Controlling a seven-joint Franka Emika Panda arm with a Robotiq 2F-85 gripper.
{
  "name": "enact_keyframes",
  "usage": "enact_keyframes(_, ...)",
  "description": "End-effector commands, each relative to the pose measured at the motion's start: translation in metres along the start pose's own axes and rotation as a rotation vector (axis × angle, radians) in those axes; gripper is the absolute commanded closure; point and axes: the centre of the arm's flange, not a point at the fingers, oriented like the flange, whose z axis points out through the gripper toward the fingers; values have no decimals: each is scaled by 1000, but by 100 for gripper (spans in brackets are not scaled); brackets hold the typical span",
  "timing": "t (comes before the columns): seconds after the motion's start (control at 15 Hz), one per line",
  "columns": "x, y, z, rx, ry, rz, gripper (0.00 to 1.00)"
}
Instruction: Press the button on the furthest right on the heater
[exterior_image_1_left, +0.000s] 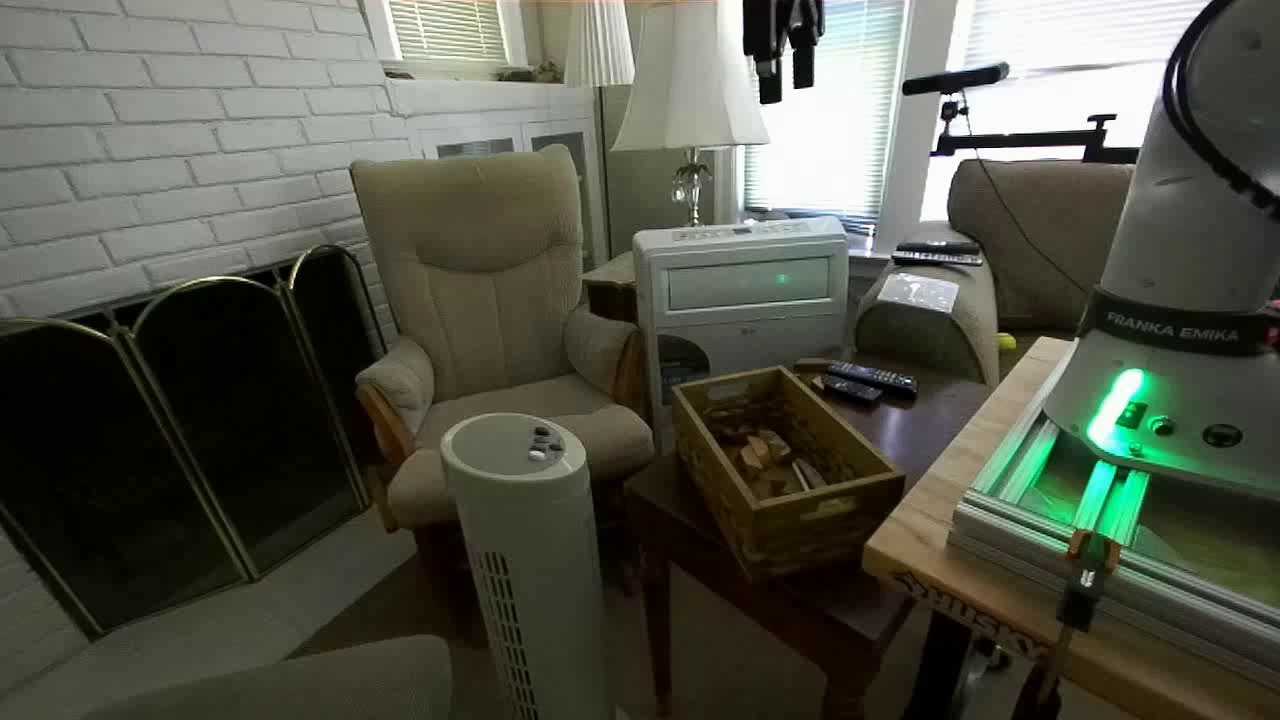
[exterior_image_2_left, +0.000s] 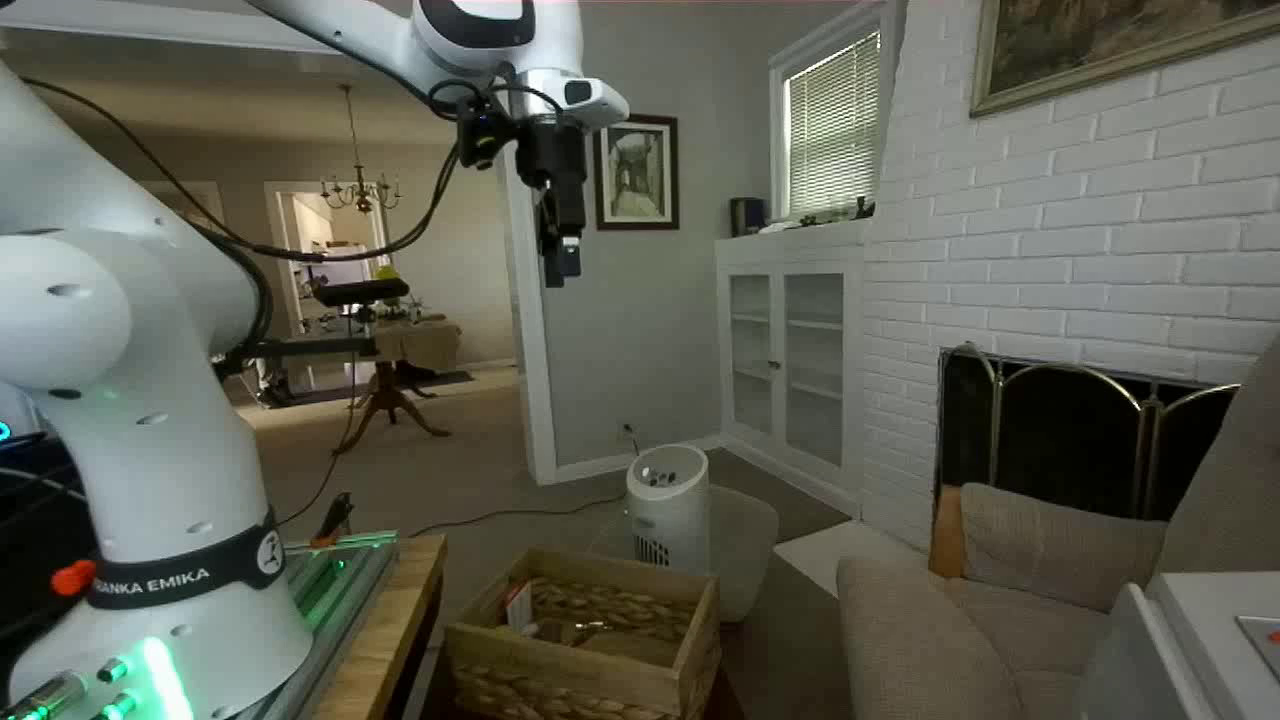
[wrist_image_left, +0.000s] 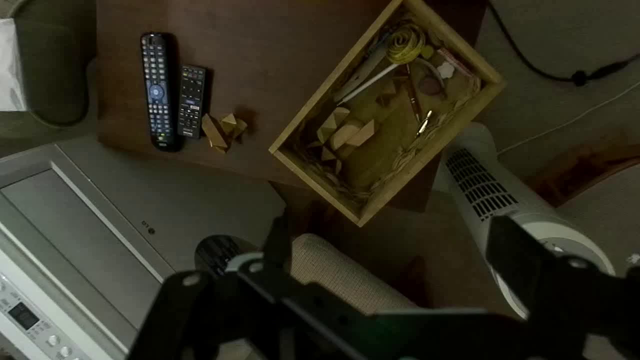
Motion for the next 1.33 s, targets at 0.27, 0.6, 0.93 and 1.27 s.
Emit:
enact_keyframes(0.27,0,0,0,0,0,0,0)
enact_keyframes(0.6,25,-11,7,10,50,-28,1)
enact_keyframes(0.93,69,-43,16,15,187,-104,0)
enact_keyframes(1.27,111,-76,28,43,300,-192,0)
